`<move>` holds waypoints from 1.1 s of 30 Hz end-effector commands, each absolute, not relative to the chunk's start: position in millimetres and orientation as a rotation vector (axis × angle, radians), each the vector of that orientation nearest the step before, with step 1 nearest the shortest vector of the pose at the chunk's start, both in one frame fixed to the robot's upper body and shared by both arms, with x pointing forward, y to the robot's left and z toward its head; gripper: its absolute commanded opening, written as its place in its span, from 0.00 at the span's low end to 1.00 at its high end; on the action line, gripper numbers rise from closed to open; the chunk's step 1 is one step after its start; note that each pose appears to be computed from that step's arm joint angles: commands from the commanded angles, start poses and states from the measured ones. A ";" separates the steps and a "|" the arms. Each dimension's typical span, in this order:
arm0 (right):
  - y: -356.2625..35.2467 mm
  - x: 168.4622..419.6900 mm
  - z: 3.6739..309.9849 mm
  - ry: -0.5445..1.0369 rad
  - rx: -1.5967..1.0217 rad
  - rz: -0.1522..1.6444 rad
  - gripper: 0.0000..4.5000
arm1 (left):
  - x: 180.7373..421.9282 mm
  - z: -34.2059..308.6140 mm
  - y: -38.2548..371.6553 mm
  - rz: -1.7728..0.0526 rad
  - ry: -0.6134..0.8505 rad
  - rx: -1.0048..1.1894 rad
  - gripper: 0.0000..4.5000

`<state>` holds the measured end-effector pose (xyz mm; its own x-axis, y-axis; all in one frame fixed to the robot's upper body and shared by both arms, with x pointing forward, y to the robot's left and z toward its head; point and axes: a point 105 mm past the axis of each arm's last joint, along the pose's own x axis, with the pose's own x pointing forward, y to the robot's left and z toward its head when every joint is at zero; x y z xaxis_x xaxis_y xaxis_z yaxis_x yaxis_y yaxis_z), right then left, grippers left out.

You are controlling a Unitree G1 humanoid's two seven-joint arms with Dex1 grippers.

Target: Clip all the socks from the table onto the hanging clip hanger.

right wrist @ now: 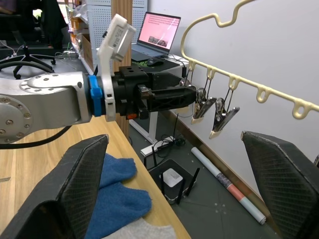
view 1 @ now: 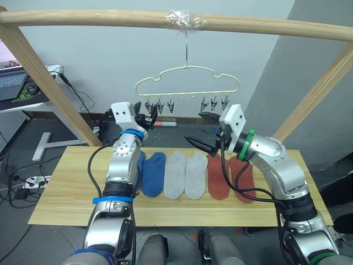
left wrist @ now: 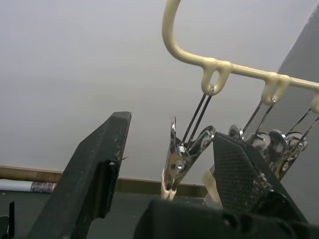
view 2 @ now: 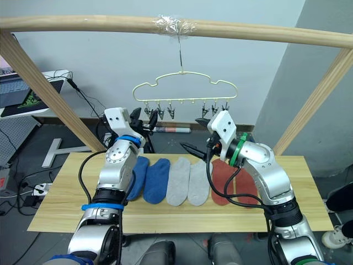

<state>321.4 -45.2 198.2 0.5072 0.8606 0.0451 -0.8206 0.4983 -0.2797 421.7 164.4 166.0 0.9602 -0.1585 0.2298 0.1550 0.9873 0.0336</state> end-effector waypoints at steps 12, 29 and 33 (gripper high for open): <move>-43.8 316.9 217.4 -0.252 -0.224 1.037 1.00 | 423.9 193.6 164.0 -0.163 -0.343 0.021 0.58; -45.1 317.6 211.0 -0.227 -0.228 1.025 1.00 | 422.7 197.6 162.3 -0.180 -0.358 0.014 0.00; -76.2 332.7 160.6 -0.026 -0.311 0.867 1.00 | 420.3 193.8 166.8 -0.180 -0.342 0.025 0.00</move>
<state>328.4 -63.2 172.8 0.5898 0.8047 -0.0675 -0.7843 0.5509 -0.2853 423.6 159.6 181.3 0.9371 -0.1936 0.2904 0.1874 0.9811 0.0492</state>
